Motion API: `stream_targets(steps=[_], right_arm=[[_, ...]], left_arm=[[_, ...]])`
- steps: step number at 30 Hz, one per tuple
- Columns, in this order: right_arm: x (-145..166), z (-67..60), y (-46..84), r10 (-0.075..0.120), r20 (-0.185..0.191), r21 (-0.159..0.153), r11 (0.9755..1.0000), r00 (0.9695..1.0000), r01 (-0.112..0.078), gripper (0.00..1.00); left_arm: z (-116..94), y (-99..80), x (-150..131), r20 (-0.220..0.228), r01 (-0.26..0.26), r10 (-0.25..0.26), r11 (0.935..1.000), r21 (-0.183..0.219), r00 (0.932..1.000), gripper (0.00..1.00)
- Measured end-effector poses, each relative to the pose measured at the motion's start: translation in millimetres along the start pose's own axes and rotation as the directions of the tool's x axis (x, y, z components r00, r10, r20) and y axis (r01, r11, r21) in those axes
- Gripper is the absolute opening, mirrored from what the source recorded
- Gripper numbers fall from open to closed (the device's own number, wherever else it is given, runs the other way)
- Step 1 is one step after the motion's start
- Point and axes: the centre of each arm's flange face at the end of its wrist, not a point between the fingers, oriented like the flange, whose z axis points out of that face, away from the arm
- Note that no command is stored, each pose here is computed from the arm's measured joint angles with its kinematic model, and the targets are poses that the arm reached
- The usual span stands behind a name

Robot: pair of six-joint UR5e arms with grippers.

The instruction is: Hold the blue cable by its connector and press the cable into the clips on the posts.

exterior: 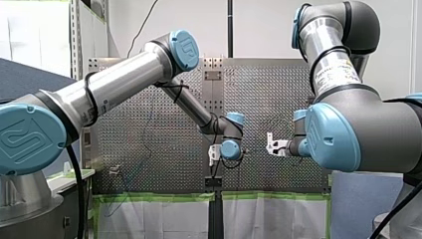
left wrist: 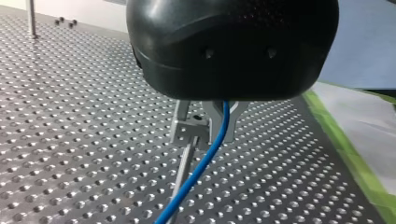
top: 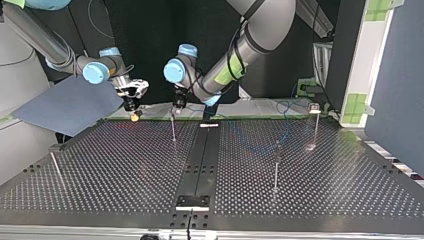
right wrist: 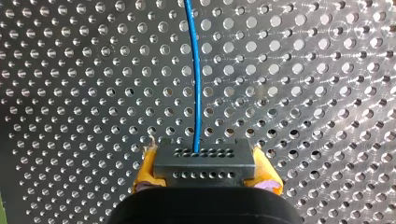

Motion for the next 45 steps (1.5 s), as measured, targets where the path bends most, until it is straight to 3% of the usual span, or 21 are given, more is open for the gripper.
stream_targets(steps=[6,15,28,36,45], right_arm=[[0.1,0.8,0.2,0.011,-0.008,0.003,0.9999,0.9999,-0.011,0.00],[-13.6,2.2,0.9,0.022,-0.002,0.008,0.9997,0.9998,-0.022,0.00],[-26.8,4.6,2.2,0.042,-0.009,0.008,0.9991,0.9991,-0.042,0.00],[-28.4,6.4,2.8,0.050,-0.023,0.010,0.9987,0.9985,-0.050,0.00],[-25.7,10.6,6.0,0.060,-0.049,0.010,0.9982,0.9970,-0.059,0.00]], left_arm=[[10.4,7.0,-4.1,0.033,0.036,-0.036,0.9993,0.007,0.9988,0.01],[28.6,38.6,-6.6,0.026,0.025,-0.024,0.9992,-0.032,0.9994,0.01],[28.2,28.0,-4.4,0.034,0.010,-0.011,0.9995,0.030,0.9993,0.01],[37.9,42.5,21.1,0.009,0.019,-0.019,0.9996,0.021,0.9998,0.01],[48.4,57.1,20.0,0.017,0.021,-0.022,0.9995,0.021,0.9996,0.01]])
